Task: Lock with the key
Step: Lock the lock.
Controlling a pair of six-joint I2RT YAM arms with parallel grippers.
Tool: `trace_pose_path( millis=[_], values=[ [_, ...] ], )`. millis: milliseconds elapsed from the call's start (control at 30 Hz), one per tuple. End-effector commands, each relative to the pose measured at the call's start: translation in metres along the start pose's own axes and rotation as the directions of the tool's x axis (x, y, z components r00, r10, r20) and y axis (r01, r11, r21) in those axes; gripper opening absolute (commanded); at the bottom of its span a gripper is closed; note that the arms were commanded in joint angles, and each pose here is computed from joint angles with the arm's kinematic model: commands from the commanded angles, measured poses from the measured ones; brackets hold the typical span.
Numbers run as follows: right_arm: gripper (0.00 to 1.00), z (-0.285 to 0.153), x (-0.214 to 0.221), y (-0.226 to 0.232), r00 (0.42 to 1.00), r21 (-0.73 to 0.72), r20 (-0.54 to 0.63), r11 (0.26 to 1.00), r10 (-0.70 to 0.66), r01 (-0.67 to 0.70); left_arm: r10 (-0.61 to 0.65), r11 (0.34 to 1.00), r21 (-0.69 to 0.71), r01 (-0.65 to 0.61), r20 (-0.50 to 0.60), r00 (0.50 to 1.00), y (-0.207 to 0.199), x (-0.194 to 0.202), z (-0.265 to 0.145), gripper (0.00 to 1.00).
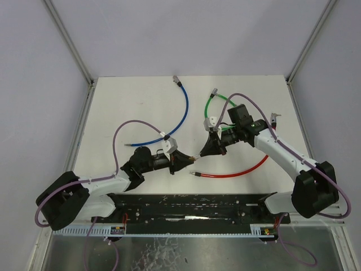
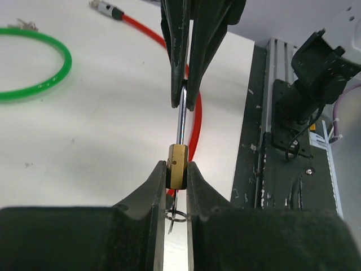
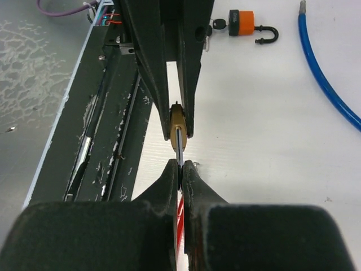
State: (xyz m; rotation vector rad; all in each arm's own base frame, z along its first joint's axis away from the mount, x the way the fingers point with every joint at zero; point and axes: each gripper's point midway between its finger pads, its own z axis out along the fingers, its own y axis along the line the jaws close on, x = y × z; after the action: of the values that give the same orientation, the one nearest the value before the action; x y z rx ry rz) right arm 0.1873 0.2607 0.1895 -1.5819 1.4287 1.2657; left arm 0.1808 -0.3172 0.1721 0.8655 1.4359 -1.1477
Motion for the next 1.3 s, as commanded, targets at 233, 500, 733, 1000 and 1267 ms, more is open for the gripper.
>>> trace_pose_path(
  millis=[233, 500, 733, 1000, 1267],
  values=[
    [0.00, 0.038, -0.002, 0.015, 0.995, -0.141, 0.001, 0.985, 0.098, -0.096, 0.122, 0.992, -0.011, -0.123, 0.262, 0.957, 0.008, -0.085, 0.003, 0.01],
    [0.00, -0.007, -0.010, 0.002, 0.999, -0.069, -0.007, 0.996, 0.048, -0.048, 0.057, 0.986, -0.165, -0.029, 0.168, 0.984, 0.026, -0.049, -0.027, 0.48],
    [0.00, -0.024, -0.011, -0.002, 1.000, -0.024, -0.024, 0.999, 0.020, -0.021, 0.009, 0.981, -0.193, 0.020, 0.151, 0.989, 0.024, -0.036, -0.042, 0.67],
    [0.00, -0.030, -0.010, -0.008, 0.998, -0.001, -0.041, 0.999, 0.052, -0.053, -0.140, 0.971, -0.175, 0.164, 0.140, 0.980, 0.023, -0.034, -0.031, 0.70],
    [0.00, -0.033, -0.008, -0.014, 0.995, 0.008, -0.036, 0.995, 0.096, -0.095, -0.231, 0.968, -0.086, 0.236, 0.066, 0.971, 0.012, -0.026, -0.015, 0.64]
  ],
)
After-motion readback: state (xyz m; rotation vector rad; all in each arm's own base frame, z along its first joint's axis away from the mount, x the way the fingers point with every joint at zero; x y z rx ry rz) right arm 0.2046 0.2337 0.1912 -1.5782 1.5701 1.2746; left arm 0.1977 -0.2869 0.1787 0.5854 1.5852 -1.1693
